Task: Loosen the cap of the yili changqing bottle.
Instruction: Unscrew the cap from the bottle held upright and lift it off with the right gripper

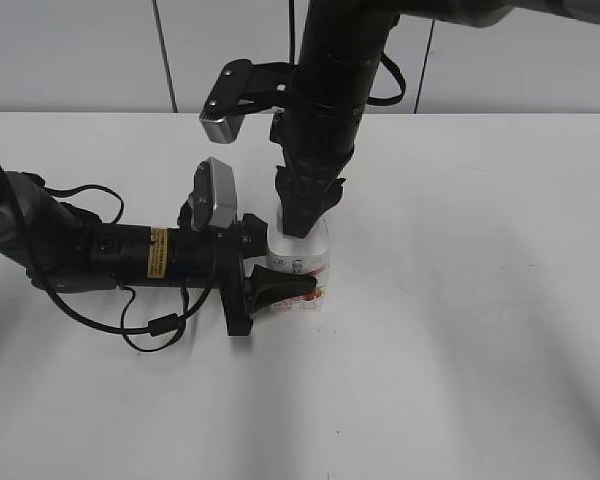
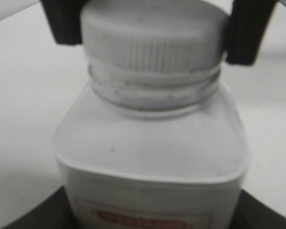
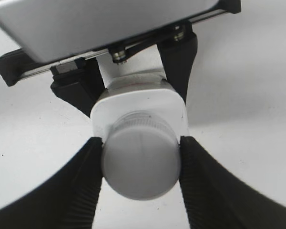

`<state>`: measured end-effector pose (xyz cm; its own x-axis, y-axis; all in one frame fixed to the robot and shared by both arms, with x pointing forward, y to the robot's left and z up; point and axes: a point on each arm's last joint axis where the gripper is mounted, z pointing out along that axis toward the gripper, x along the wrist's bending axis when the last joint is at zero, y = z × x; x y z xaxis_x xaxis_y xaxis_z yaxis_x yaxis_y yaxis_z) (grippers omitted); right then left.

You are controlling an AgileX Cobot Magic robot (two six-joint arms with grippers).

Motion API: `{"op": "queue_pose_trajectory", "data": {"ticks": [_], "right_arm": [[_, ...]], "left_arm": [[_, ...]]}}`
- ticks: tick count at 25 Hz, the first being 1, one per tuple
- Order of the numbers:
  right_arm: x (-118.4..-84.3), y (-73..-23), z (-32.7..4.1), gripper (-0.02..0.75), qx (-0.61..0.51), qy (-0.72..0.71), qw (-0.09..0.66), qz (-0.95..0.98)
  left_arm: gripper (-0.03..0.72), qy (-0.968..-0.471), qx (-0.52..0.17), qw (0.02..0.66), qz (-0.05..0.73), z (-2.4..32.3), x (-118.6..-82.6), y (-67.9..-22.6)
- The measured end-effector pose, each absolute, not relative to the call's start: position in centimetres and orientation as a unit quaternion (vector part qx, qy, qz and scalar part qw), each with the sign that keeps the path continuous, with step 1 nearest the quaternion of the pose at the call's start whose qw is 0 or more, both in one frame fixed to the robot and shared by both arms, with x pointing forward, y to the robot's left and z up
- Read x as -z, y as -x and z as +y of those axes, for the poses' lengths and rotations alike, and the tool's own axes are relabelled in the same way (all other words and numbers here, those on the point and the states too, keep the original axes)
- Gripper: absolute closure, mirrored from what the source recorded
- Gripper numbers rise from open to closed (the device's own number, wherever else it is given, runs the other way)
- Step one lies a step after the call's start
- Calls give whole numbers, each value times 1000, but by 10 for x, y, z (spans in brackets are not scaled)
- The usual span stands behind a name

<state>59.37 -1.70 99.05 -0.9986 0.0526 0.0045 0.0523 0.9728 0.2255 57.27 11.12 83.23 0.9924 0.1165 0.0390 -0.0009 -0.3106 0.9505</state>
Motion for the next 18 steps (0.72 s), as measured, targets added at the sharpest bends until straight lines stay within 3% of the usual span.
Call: {"op": "queue_pose_trajectory", "data": {"ticks": [18], "right_arm": [[-990, -594, -17, 298, -114, -35, 0, 993]], "left_arm": [[308, -808, -50, 586, 36, 111, -832, -573]]}}
